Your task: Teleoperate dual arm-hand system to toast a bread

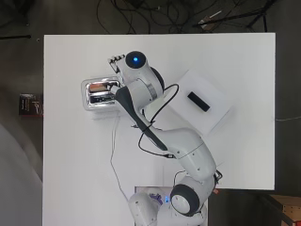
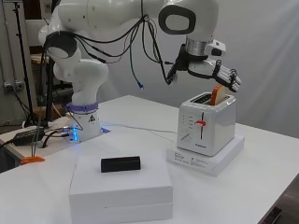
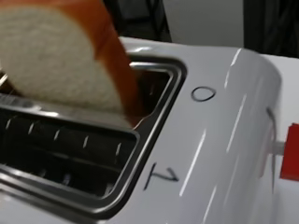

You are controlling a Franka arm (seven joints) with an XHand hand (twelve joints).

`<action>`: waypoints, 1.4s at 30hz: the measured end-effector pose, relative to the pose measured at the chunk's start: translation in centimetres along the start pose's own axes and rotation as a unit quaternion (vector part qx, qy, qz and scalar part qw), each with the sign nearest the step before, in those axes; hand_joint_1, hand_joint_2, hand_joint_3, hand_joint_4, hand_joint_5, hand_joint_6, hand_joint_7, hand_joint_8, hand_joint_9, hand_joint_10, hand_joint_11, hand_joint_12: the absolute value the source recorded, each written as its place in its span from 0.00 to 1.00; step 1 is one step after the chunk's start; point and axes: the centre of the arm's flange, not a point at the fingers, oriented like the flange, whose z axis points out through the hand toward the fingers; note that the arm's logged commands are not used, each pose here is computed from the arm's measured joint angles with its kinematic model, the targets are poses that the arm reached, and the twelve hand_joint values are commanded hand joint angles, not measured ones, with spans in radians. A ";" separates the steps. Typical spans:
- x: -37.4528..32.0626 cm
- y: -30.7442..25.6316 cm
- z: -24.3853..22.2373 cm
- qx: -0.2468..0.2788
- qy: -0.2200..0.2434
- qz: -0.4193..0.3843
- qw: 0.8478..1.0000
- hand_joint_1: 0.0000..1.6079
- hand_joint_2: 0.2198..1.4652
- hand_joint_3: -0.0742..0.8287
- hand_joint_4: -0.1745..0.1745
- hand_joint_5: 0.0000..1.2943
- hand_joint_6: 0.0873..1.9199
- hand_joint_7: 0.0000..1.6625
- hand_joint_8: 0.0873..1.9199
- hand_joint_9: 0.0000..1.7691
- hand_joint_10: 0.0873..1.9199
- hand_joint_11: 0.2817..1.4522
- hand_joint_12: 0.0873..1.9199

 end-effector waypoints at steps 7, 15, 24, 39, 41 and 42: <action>-9.1 2.7 -1.1 -0.013 0.028 0.135 0.990 0.00 0.71 0.09 0.53 0.26 0.00 0.19 0.00 0.21 0.00 0.10 0.00; -12.0 7.5 10.1 0.052 0.009 0.151 0.987 0.00 0.71 0.08 0.48 0.42 0.00 0.33 0.00 0.50 0.00 0.37 0.00; -13.4 8.4 13.6 0.074 0.009 0.140 0.987 0.00 0.71 0.08 0.44 0.37 0.00 0.27 0.00 0.37 0.00 0.27 0.00; -14.1 8.6 20.4 0.152 0.015 0.175 0.973 0.00 0.73 0.09 0.49 0.33 0.00 0.22 0.00 0.26 0.00 0.15 0.00; -12.9 8.1 14.2 0.121 0.060 0.157 0.978 0.00 0.74 0.09 0.49 0.33 0.00 0.21 0.00 0.26 0.00 0.14 0.00; -12.6 7.2 10.3 0.099 0.082 0.146 0.981 0.00 0.74 0.09 0.48 0.31 0.00 0.20 0.00 0.25 0.00 0.13 0.00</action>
